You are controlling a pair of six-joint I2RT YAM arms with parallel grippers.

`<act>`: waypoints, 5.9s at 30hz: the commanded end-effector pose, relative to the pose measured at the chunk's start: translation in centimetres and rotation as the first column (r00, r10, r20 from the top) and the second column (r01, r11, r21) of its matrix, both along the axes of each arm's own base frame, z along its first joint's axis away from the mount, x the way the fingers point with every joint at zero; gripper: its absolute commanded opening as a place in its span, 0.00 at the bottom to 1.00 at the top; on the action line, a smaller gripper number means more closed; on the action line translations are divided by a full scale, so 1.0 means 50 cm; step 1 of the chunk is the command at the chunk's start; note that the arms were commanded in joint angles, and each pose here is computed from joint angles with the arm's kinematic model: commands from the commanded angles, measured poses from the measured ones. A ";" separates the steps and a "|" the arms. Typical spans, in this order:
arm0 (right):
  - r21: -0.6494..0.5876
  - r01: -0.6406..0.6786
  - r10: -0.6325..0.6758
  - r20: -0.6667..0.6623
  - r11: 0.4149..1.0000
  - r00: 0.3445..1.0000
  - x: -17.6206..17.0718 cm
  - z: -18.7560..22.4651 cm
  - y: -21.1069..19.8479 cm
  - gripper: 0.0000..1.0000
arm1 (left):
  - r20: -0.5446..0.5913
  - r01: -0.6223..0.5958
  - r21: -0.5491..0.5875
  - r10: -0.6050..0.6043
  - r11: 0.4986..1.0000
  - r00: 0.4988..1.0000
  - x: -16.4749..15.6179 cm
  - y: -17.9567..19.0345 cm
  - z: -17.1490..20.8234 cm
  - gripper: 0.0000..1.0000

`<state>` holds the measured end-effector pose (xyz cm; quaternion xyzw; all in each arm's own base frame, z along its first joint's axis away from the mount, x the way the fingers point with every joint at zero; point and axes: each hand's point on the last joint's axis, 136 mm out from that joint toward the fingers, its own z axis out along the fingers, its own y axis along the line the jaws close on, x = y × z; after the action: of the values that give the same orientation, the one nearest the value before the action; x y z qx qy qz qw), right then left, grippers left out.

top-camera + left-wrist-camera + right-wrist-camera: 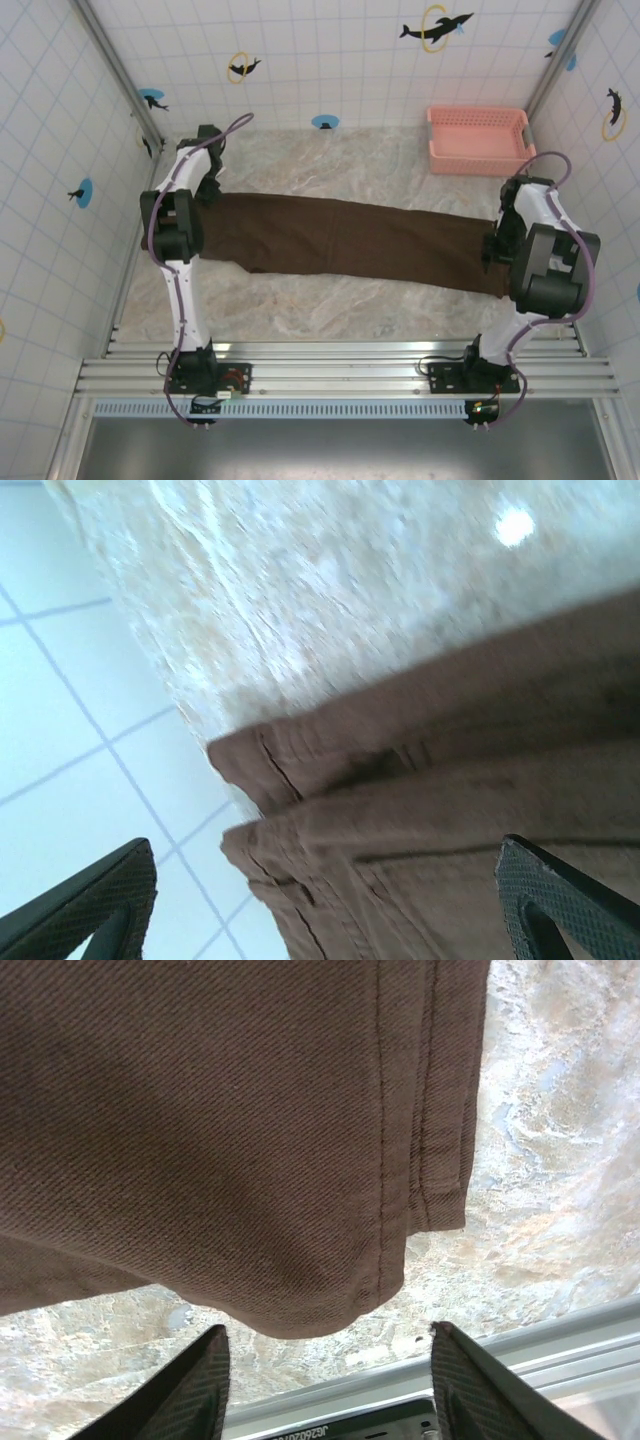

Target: Roll up the long pants

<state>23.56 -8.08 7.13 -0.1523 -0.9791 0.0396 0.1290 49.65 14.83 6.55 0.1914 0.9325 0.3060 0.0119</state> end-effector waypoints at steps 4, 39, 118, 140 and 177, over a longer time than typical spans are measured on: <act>-0.073 -0.004 0.004 -0.006 0.997 1.000 -0.004 0.016 -0.033 0.71 | -0.064 -0.026 -0.046 0.023 0.999 0.998 -0.015 -0.013 -0.056 0.90; 0.134 0.075 -0.064 -0.080 0.988 0.995 0.042 -0.171 -0.076 0.26 | -0.002 0.163 -0.207 -0.167 0.965 0.986 -0.030 -0.291 -0.013 0.94; 0.224 -0.704 0.031 0.943 0.674 0.330 0.271 0.623 0.492 0.01 | 0.345 -0.130 -0.453 0.308 0.882 0.887 -0.116 -0.375 0.319 0.97; 0.367 -0.897 0.154 0.899 0.248 0.411 0.249 0.379 1.236 0.01 | 0.205 -0.640 -0.390 0.740 0.662 0.641 -0.482 -0.059 0.182 0.97; 0.303 -0.859 0.232 0.877 0.412 0.421 0.389 0.334 1.025 0.62 | 0.242 -0.629 -0.394 0.736 0.670 0.633 -0.488 -0.068 0.204 0.97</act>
<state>48.35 44.19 25.43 0.2148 -0.8245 -0.4320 -0.2956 24.64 12.35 15.70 -0.2284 0.9489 0.2045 0.0744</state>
